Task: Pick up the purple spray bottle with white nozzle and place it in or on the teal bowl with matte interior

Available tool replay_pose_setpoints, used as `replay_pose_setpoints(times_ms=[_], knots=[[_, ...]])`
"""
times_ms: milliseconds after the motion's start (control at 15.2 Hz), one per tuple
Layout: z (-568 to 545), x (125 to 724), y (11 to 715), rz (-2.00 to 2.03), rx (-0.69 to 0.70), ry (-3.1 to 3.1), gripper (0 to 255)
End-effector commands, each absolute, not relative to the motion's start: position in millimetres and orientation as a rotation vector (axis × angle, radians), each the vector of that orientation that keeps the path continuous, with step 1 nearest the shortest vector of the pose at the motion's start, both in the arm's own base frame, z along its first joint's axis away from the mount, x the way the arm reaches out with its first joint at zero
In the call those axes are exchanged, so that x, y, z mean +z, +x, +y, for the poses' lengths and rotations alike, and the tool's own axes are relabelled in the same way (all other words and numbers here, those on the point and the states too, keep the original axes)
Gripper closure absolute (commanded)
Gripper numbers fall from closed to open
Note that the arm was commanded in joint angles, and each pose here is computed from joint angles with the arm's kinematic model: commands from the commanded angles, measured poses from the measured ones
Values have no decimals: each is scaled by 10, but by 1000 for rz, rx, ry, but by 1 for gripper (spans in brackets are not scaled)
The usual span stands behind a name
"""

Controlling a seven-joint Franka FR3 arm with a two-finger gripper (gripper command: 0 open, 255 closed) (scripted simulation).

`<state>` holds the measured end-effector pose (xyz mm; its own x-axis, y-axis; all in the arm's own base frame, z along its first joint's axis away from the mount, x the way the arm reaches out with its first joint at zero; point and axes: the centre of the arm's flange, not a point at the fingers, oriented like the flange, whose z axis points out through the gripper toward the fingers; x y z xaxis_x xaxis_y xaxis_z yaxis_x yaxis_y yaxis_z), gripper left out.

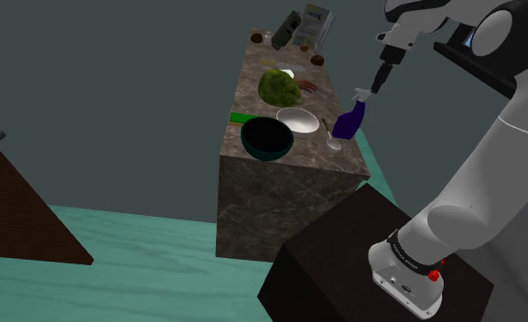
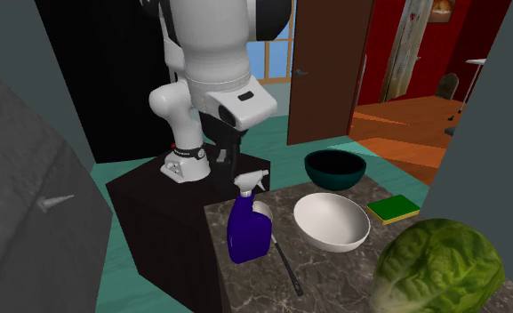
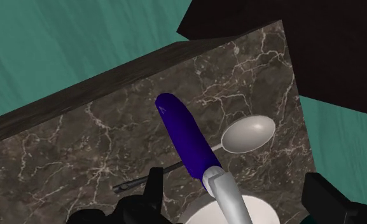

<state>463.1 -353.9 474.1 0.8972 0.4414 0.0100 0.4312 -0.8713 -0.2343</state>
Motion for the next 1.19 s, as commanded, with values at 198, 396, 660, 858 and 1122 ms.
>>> replay_pose_setpoints(times_ms=[198, 396, 660, 858, 1122], knots=[[-3498, 4506, 4618, -663, 64, -2832, 0], [-3498, 4506, 4618, -663, 64, -2832, 0], [-3498, 4506, 4618, -663, 64, -2832, 0], [-3499, 4506, 4618, -663, 64, -2832, 255], [-3499, 4506, 4618, -663, 64, -2832, 255]])
